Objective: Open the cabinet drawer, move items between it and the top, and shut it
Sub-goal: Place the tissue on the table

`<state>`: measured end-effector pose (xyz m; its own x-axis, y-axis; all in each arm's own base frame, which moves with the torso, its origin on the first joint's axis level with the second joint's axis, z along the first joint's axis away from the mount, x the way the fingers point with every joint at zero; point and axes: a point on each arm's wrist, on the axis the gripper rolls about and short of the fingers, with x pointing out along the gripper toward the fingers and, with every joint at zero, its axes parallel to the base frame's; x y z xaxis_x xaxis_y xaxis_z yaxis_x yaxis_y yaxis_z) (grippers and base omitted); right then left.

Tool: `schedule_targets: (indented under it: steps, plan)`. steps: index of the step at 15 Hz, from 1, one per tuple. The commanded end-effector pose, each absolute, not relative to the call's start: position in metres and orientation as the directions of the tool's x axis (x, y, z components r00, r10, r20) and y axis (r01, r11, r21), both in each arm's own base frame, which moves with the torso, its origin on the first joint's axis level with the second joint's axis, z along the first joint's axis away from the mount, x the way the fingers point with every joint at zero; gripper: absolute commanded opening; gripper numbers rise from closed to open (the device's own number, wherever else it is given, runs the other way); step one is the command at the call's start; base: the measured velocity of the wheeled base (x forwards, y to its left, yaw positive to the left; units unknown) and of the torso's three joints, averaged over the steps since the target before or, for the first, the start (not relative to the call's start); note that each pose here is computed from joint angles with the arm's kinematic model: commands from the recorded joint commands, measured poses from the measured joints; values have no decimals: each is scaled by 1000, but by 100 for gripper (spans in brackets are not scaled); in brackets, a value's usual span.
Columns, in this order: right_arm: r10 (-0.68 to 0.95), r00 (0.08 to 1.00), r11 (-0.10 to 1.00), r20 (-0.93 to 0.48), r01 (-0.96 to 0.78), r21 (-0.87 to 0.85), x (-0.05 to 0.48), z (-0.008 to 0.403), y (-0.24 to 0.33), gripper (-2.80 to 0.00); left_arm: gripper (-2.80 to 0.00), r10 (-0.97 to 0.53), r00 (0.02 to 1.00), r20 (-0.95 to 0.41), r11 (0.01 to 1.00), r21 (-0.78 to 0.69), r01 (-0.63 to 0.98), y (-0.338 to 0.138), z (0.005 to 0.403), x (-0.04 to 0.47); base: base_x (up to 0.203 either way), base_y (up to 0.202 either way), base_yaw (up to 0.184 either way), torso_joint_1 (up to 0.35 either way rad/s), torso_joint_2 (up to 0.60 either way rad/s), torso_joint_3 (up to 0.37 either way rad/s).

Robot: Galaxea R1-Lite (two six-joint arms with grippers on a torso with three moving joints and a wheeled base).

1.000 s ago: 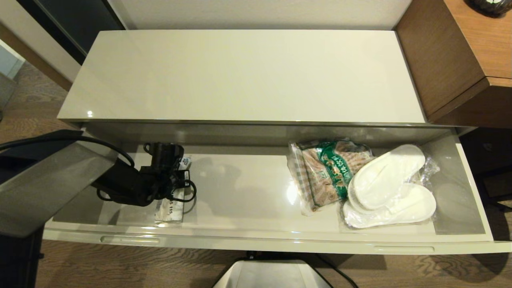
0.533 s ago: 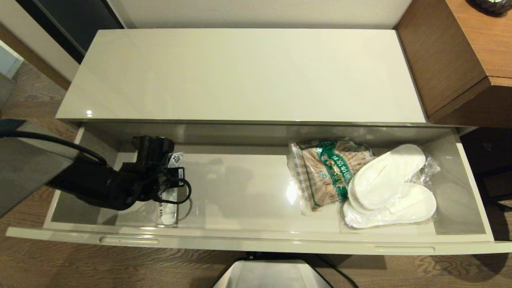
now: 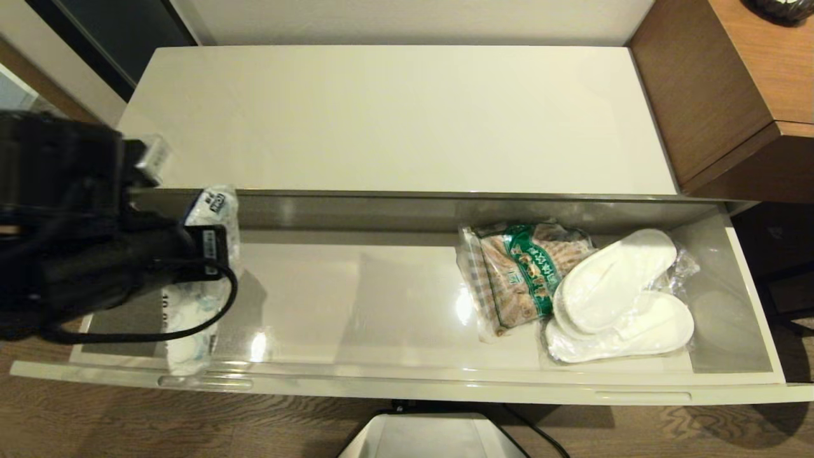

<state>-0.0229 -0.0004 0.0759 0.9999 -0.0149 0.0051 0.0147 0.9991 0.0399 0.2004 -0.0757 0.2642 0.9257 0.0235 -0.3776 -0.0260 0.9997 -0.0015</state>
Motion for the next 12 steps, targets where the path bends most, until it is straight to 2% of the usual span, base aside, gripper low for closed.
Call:
schedule_targets:
  steps: [1,4,7,12]
  plan:
    - [-15,1000,999,17,15,40,-24,75,0,-280,-280,-40,946,-323,999,-28,33,-57,311,133,0,0,0,0,0,0]
    - [-15,1000,999,17,15,40,-24,75,0,-280,-280,-63,947,-314,998,-26,58,-54,324,121,0,0,0,0,0,0]
    - [-15,1000,999,17,15,40,-24,75,0,-280,-280,-55,959,-278,998,-41,45,-69,334,151,0,0,0,0,0,0]
    - [-15,1000,999,18,15,40,-24,75,0,-280,-280,29,975,-222,999,-37,-39,-118,330,285,0,0,0,0,0,0]
